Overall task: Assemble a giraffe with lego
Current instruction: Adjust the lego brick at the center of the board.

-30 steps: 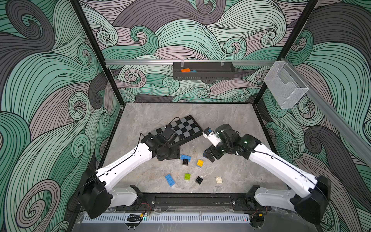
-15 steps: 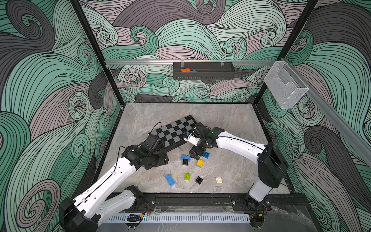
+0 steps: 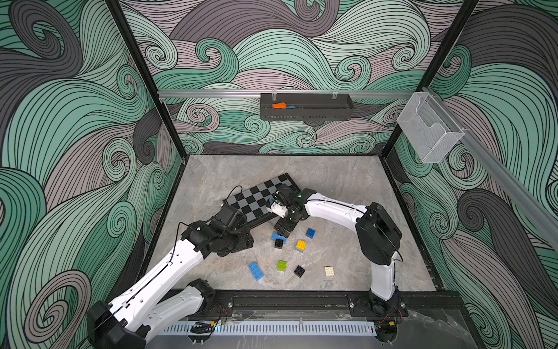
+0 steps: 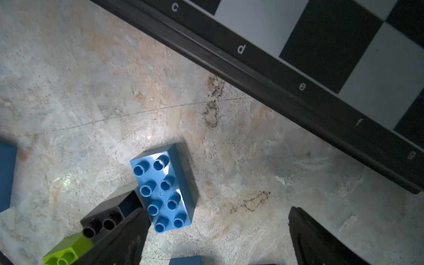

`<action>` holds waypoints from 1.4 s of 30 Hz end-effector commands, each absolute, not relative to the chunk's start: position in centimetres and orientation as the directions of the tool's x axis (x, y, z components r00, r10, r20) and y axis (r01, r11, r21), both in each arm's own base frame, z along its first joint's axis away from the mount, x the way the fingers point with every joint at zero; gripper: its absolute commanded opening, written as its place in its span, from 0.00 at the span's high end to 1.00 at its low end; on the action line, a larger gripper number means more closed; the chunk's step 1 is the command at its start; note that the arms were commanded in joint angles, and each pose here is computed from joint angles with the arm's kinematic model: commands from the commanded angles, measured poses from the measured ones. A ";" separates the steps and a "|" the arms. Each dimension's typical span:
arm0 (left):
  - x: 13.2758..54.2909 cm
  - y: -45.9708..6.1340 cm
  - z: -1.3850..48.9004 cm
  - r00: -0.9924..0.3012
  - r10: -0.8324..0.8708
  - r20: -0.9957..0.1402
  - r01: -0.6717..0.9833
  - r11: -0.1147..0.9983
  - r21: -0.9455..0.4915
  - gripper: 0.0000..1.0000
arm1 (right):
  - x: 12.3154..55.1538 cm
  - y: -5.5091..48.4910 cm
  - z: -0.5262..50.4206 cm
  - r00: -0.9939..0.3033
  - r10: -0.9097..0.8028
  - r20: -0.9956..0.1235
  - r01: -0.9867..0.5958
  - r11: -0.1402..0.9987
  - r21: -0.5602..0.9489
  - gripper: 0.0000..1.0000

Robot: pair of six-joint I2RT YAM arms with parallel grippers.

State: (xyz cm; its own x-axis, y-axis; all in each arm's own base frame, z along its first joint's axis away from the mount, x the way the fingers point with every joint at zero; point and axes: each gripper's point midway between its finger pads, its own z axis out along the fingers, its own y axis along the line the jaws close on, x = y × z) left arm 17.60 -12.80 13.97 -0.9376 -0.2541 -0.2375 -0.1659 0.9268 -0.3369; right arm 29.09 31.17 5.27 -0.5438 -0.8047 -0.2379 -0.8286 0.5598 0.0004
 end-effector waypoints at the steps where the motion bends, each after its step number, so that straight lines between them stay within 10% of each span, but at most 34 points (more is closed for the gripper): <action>1: 18.3 -13.3 14.7 -0.940 -0.236 -0.248 -0.142 0.928 -0.345 0.19 | 29.0 30.6 4.9 -0.556 -0.806 -0.202 -0.822 0.569 -0.007 0.02; 42: 19.9 -13.2 16.0 -0.938 -0.220 -0.266 -0.135 0.943 -0.303 0.18 | 30.7 25.5 0.4 -0.590 -0.805 -0.065 -0.786 0.591 -0.182 0.06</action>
